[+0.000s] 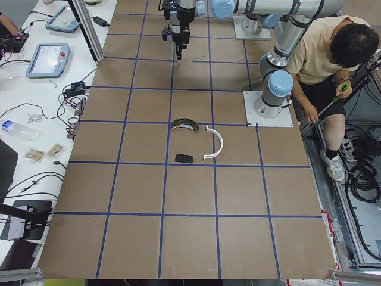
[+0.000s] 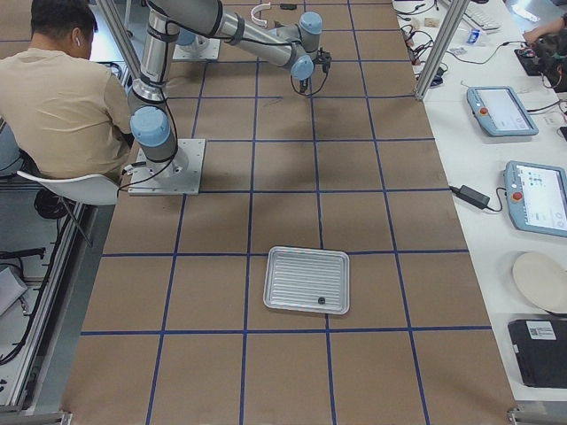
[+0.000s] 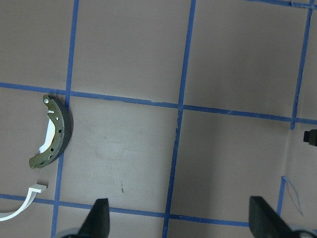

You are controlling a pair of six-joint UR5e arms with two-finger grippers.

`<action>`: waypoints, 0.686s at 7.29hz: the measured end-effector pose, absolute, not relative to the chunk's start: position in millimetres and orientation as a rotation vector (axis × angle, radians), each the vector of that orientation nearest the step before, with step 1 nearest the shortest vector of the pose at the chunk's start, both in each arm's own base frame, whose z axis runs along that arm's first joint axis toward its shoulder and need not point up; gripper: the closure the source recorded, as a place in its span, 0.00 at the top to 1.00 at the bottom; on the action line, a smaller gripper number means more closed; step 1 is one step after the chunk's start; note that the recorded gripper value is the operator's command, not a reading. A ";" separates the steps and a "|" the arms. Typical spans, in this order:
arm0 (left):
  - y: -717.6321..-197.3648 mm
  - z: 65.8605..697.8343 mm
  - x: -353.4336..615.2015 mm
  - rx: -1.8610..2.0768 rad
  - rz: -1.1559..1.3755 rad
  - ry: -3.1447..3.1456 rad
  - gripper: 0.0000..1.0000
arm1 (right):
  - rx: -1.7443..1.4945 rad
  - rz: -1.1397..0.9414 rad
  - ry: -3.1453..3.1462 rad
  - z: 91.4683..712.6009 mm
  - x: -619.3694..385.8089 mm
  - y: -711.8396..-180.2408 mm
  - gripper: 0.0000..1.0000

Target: Place bearing gear from tray to pile

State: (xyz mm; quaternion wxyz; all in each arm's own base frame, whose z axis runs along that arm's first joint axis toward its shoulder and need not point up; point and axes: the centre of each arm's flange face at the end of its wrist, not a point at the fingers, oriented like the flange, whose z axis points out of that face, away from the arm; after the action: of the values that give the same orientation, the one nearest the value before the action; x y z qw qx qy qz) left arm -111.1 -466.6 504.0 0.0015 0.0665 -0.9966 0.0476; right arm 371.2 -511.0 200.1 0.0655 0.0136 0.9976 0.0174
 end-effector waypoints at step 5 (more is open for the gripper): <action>-468.4 502.1 -110.6 0.210 0.143 -3.130 1.00 | -0.049 0.010 3.020 247.1 298.8 -555.5 1.00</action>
State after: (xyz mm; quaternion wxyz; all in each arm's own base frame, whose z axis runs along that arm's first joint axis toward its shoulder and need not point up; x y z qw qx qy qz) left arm -110.6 -468.4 502.1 0.0009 0.0670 -0.9967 0.0455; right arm 298.8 -555.5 247.1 0.0606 -0.0162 0.9980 0.0032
